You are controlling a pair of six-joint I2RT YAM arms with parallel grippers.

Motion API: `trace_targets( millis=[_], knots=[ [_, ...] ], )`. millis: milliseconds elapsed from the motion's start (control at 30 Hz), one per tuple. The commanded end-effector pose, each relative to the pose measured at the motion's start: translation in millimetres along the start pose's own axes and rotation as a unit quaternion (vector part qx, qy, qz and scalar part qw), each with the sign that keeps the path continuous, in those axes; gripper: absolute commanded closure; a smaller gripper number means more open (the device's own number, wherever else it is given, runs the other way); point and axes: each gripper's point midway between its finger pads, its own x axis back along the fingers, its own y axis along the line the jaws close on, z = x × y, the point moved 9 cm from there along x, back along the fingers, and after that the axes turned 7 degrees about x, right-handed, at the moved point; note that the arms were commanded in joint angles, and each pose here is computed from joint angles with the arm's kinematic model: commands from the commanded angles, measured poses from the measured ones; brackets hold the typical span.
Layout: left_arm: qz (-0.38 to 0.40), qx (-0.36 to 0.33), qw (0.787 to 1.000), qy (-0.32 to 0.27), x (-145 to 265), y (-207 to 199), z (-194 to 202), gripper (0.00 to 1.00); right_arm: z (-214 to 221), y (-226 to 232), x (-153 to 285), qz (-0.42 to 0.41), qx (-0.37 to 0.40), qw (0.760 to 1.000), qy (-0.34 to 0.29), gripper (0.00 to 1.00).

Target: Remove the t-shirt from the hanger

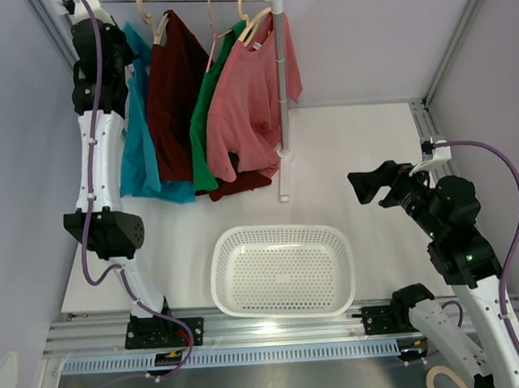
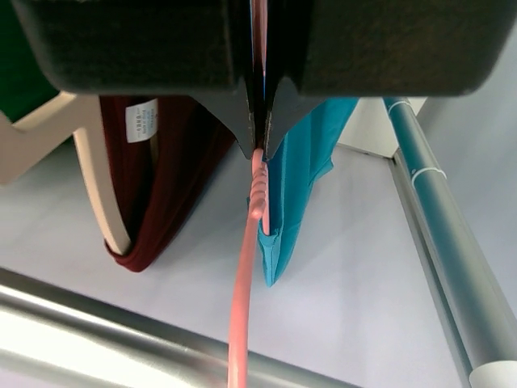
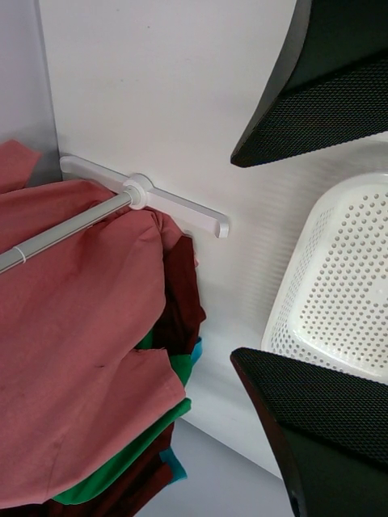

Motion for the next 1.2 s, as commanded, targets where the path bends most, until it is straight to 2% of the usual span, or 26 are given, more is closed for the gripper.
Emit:
trace_targets(
  millis=[0, 200, 300, 367, 400, 433, 467, 500, 567, 733, 767, 800, 933, 967, 1000, 1167],
  knots=[
    [0.046, 0.039, 0.994, -0.088, 38, -13, -65, 0.99, -3, 3, -1, -0.015, 0.007, 1.000, -0.011, 0.01],
    [0.036, 0.061, 0.988, -0.135, 102, -10, -113, 0.99, -3, 5, -13, -0.036, 0.005, 0.999, -0.007, 0.01],
    [0.010, 0.062, 0.992, -0.114, 121, -2, -106, 0.99, -5, 10, -23, -0.069, 0.008, 0.998, -0.002, 0.01],
    [-0.010, 0.067, 0.990, -0.120, 153, 7, -108, 0.99, -6, 16, -28, -0.101, 0.014, 0.995, 0.000, 0.00],
    [-0.023, 0.054, 0.995, -0.080, 142, 13, -73, 0.99, -9, 24, -35, -0.120, 0.017, 0.993, 0.003, 0.00],
    [-0.015, 0.063, 0.992, -0.110, 173, 16, -86, 0.99, -10, 29, -38, -0.127, 0.028, 0.992, 0.004, 0.00],
    [-0.020, 0.065, 0.991, -0.117, 182, 19, -84, 0.99, -11, 34, -41, -0.131, 0.036, 0.991, 0.003, 0.01],
    [-0.032, 0.054, 0.994, -0.085, 176, 26, -54, 0.99, -13, 39, -45, -0.130, 0.046, 0.991, -0.002, 0.01],
    [-0.039, 0.067, 0.992, -0.101, 201, 31, -59, 0.99, -10, 63, -53, -0.175, 0.077, 0.982, 0.006, 0.01],
    [-0.110, 0.098, 0.988, -0.052, 228, 43, -26, 0.99, -4, 131, -64, -0.284, 0.139, 0.949, -0.013, 0.01],
    [-0.128, 0.103, 0.986, -0.035, 234, 46, -18, 0.99, 9, 152, -65, -0.321, 0.158, 0.934, -0.007, 0.00],
    [-0.160, 0.100, 0.981, -0.038, 238, 48, -15, 0.99, 6, 165, -67, -0.337, 0.157, 0.928, -0.032, 0.00],
    [-0.241, 0.080, 0.967, -0.009, 245, 54, -5, 0.99, 22, 203, -82, -0.406, 0.152, 0.900, -0.039, 0.00],
    [-0.246, 0.083, 0.966, -0.002, 245, 54, -3, 0.99, 21, 213, -84, -0.423, 0.148, 0.892, -0.053, 0.00],
    [-0.256, 0.074, 0.964, 0.014, 247, 56, 3, 0.99, 34, 223, -91, -0.432, 0.149, 0.888, -0.041, 0.01],
    [-0.242, 0.091, 0.966, 0.028, 256, 58, 11, 0.99, 55, 261, -110, -0.463, 0.153, 0.872, -0.044, 0.01]
  ],
)
